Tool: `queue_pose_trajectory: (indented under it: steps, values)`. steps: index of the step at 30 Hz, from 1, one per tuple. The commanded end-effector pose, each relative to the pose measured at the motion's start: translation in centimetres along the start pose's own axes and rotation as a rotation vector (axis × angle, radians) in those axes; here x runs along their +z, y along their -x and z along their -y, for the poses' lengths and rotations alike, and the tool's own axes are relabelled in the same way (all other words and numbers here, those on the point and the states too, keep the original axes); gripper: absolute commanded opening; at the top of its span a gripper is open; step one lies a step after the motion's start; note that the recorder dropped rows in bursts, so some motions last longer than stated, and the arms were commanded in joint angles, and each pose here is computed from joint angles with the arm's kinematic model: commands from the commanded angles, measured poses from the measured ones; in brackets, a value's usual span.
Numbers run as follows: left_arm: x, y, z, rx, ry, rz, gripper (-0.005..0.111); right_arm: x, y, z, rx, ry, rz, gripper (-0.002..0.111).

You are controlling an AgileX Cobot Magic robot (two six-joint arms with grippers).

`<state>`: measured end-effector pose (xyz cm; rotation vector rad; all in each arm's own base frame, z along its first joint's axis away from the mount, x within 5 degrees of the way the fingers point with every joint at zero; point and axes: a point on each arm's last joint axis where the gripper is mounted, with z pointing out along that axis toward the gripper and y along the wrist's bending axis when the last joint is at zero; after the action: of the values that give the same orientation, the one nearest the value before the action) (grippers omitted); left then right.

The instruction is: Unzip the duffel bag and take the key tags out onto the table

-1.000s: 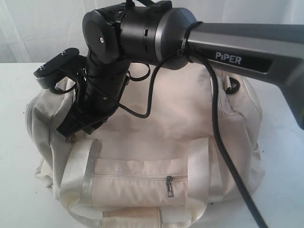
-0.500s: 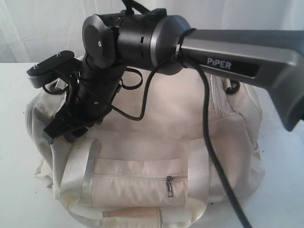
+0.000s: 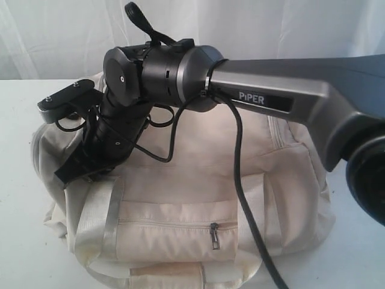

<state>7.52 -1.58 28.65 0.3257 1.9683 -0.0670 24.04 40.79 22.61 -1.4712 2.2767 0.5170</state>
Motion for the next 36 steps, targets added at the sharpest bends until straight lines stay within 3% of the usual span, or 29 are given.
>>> queue_pose_trajectory:
  steps: [1,18,36]
  values:
    - [0.0,-0.2,0.1,-0.015,-0.010,-0.003,0.000,0.0,0.0,0.0,-0.004,0.001,0.006,0.000]
    - [0.0,-0.2,0.1,-0.016,-0.011,-0.003,0.000,-5.8,0.6,-0.2,-0.097,-0.087,0.029,0.000]
    - [0.0,-0.2,0.1,-0.016,-0.011,-0.003,0.000,-6.5,-1.1,0.1,-0.138,-0.114,-0.175,0.000]
